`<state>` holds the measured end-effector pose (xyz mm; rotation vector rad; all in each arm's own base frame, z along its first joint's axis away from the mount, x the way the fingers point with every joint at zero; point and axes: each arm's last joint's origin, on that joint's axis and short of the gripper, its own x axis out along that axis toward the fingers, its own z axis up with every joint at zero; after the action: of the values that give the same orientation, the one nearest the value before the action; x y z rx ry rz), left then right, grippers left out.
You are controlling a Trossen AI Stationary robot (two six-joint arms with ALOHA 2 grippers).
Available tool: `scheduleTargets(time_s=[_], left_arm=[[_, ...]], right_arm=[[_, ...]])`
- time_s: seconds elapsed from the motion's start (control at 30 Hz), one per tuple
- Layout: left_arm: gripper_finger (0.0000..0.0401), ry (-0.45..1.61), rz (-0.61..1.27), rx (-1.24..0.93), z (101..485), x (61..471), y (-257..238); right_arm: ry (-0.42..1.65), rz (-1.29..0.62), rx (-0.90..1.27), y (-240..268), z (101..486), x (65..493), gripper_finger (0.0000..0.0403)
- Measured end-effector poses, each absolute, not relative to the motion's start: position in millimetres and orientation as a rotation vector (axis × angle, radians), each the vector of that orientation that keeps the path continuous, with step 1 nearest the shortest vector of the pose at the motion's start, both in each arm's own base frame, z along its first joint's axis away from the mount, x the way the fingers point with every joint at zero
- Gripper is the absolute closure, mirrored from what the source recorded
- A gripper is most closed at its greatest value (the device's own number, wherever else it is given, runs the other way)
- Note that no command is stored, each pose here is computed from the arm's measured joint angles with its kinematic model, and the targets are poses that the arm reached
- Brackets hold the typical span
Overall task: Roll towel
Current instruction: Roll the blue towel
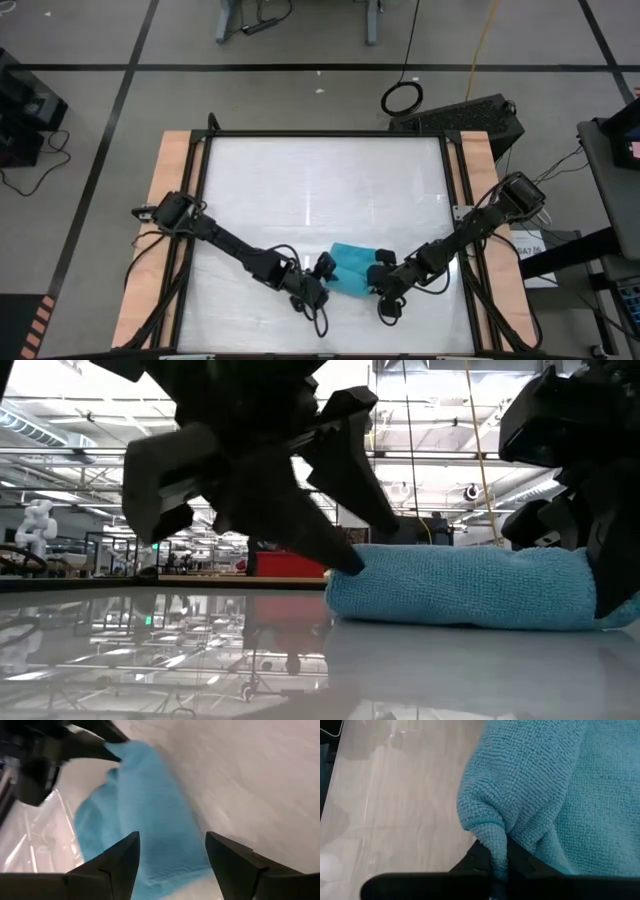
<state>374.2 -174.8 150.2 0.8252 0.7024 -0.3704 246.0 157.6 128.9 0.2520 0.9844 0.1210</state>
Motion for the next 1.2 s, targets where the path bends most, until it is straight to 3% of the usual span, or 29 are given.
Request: scheduleTargets(time_s=[0.4, 0.63, 0.77, 0.93, 1.2], left_arm=[[0.0170, 0.746, -0.408, 0.801, 126, 384, -163], [0.0175, 0.777, -0.300, 0.839, 118, 388, -159], [0.0234, 0.786, -0.305, 0.841, 117, 391, -151], [0.0377, 0.848, -0.370, 0.817, 113, 391, -138], [0.0387, 1.031, -0.312, 0.703, 106, 386, -113]], right_arm=[[0.931, 0.130, 0.281, 160, 133, 250, 0.0394], [0.920, 0.136, 0.286, 160, 134, 250, 0.0394], [0.918, 0.138, 0.283, 160, 134, 251, 0.0394], [0.899, 0.093, 0.243, 158, 134, 251, 0.0394], [0.817, -0.003, 0.071, 153, 135, 253, 0.0394]])
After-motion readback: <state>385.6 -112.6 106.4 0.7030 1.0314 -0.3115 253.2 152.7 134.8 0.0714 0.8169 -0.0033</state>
